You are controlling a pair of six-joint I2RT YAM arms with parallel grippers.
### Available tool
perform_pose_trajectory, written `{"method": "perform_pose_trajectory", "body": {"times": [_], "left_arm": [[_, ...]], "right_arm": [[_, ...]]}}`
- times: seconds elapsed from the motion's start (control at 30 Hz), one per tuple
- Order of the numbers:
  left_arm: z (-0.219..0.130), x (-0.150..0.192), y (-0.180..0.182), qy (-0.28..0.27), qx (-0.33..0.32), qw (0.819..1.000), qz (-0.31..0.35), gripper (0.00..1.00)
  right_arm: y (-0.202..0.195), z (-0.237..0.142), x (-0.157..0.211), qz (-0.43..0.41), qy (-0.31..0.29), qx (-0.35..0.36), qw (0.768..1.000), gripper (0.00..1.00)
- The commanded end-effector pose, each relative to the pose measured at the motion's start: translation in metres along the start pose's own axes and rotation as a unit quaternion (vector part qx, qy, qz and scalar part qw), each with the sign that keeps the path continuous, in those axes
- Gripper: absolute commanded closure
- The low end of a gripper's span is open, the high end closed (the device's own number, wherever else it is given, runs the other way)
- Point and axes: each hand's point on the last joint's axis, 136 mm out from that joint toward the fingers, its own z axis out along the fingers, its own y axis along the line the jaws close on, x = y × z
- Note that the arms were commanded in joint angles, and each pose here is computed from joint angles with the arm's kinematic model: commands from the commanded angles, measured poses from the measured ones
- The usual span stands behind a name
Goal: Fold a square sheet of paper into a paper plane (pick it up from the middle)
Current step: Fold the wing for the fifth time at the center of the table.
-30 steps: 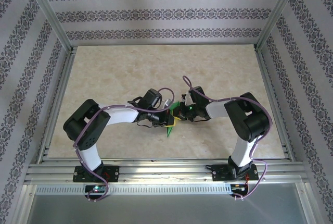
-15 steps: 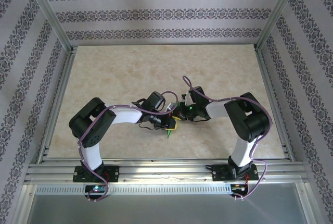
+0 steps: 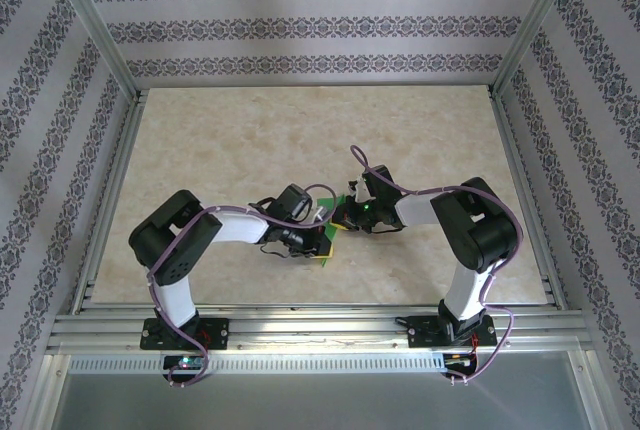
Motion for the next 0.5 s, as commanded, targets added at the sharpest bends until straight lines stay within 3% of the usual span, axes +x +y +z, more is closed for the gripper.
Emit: {"method": "perform_pose_trajectory", "body": {"times": [0.0,0.47], "left_arm": [[-0.001,0.020,0.001,0.022,0.000,1.000,-0.006,0.97],[-0.010,0.057,0.009,0.060,-0.012,0.998,-0.008,0.97]], "right_arm": [[-0.057,0.013,0.020,0.033,0.016,0.100,0.994,0.95],[-0.057,0.013,0.021,0.033,0.017,0.105,0.994,0.95]]}}
